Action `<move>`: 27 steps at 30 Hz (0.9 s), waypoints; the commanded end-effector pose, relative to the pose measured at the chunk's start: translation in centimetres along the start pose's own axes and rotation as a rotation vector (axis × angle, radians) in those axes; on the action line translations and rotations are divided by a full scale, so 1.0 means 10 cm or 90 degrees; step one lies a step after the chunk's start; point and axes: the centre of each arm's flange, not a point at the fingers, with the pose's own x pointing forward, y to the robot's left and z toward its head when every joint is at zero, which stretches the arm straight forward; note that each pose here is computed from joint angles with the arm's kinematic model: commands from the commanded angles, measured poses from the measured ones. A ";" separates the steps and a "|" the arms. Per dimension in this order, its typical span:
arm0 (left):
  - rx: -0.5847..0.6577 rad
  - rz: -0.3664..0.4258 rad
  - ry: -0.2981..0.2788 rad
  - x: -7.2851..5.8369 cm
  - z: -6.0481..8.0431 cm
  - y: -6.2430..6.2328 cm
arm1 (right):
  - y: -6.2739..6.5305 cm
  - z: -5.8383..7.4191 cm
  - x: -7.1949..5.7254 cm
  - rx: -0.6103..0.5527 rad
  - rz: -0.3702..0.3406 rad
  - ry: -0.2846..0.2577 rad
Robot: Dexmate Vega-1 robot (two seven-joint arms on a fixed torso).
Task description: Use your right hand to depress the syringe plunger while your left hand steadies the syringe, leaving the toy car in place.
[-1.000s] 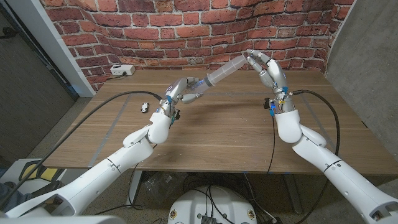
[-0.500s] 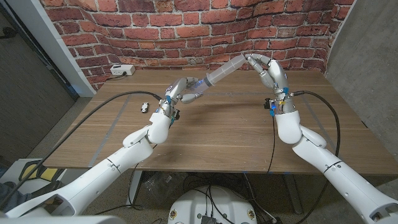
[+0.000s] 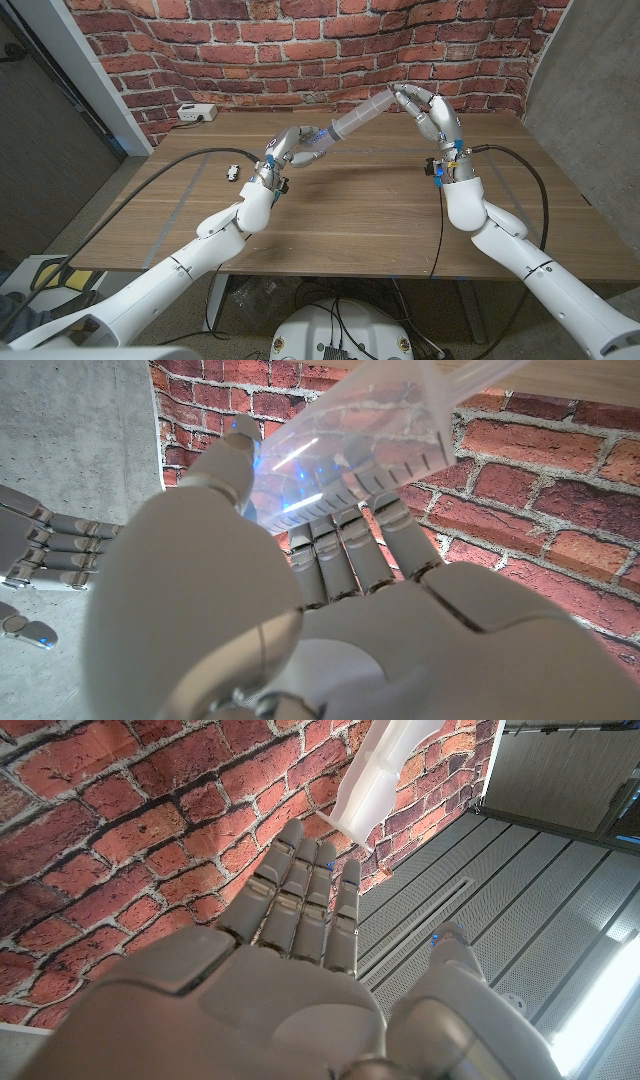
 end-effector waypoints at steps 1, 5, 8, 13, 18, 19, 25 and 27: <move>-0.001 0.006 0.000 -0.04 0.01 0.02 | 0.01 0.01 0.00 0.014 0.009 -0.002; -0.002 0.011 -0.004 -0.04 0.03 0.03 | 0.01 0.01 -0.01 0.017 0.009 -0.008; -0.002 0.015 -0.012 -0.04 0.04 0.04 | 0.00 0.02 0.00 0.014 0.008 -0.014; 0.000 0.014 -0.018 -0.02 0.06 0.05 | 0.00 0.04 0.01 0.010 0.008 -0.020; 0.004 0.003 -0.024 0.00 0.08 0.05 | 0.00 0.06 0.01 0.003 0.016 -0.020; 0.006 0.000 -0.025 0.01 0.08 0.04 | 0.00 0.07 0.01 0.001 0.017 -0.021; 0.020 -0.005 -0.021 0.03 0.10 0.05 | 0.00 0.07 0.03 -0.003 0.032 -0.025; 0.025 -0.005 -0.022 0.04 0.10 0.07 | 0.01 0.07 0.05 -0.005 0.041 -0.027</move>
